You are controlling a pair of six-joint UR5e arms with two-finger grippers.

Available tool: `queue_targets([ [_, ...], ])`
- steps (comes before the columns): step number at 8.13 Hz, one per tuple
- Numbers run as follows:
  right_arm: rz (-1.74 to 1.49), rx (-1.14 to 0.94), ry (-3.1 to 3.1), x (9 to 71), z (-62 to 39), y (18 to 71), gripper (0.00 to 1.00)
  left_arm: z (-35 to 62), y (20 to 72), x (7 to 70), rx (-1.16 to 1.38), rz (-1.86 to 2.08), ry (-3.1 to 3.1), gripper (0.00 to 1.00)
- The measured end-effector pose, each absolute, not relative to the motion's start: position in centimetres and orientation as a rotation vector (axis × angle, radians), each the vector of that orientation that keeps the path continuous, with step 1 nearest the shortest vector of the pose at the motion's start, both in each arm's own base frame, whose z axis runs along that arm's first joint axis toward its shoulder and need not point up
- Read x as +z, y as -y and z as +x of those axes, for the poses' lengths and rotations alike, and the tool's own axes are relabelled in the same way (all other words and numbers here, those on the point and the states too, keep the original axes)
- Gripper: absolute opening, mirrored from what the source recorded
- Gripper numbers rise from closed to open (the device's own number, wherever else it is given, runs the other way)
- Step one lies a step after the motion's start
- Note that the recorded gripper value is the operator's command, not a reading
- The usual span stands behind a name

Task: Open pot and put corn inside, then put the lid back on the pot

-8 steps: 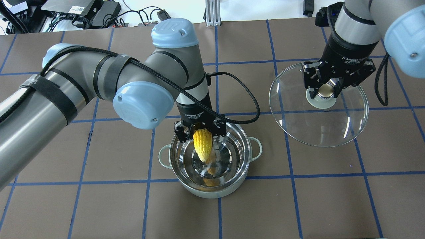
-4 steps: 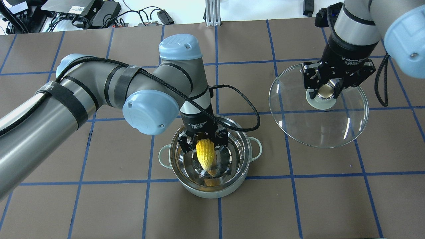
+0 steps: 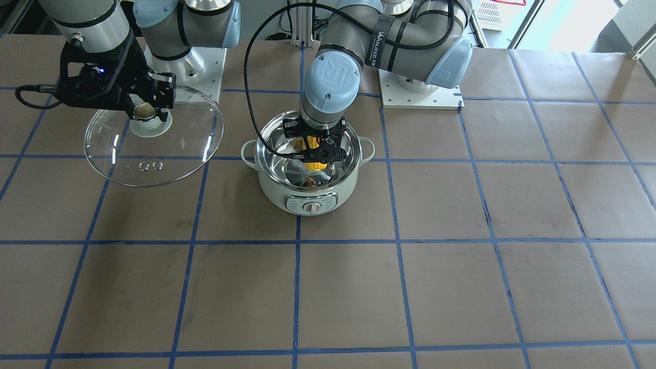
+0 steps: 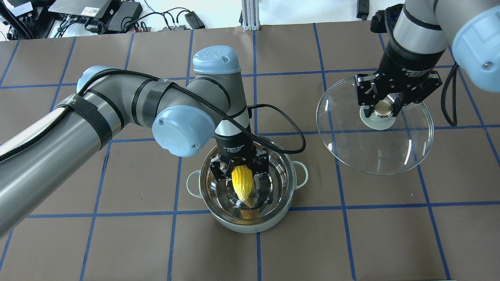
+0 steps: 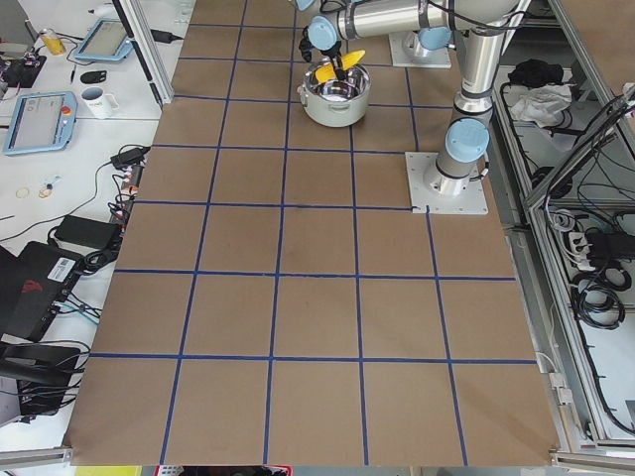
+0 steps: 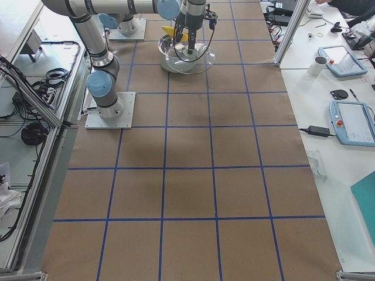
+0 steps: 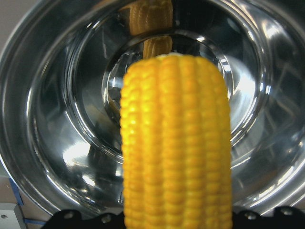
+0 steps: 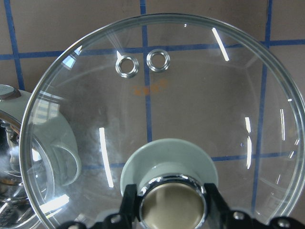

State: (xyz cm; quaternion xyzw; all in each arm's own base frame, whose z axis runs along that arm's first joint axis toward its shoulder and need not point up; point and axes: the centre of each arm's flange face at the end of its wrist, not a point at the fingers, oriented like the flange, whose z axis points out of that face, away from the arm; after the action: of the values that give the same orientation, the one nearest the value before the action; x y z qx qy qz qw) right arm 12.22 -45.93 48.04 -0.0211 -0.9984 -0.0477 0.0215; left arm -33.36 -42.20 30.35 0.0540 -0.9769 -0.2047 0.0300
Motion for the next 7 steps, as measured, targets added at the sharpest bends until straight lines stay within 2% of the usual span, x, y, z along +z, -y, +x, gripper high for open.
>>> queue_targets([
  [1, -0.069, -0.149, 3.097, 48.04, 12.25, 45.92, 0.15, -33.35, 42.24, 30.21, -0.634, 0.169, 3.015, 0.72],
  [3, -0.100, -0.144, 3.101, 48.20, 12.30, 45.82, 0.15, -33.40, 42.44, 30.01, -0.624, 0.171, 3.017, 0.72],
  [7, -0.121, -0.139, 3.102, 48.36, 12.35, 45.66, 0.15, -33.44, 42.56, 30.10, -0.609, 0.170, 3.017, 0.87],
])
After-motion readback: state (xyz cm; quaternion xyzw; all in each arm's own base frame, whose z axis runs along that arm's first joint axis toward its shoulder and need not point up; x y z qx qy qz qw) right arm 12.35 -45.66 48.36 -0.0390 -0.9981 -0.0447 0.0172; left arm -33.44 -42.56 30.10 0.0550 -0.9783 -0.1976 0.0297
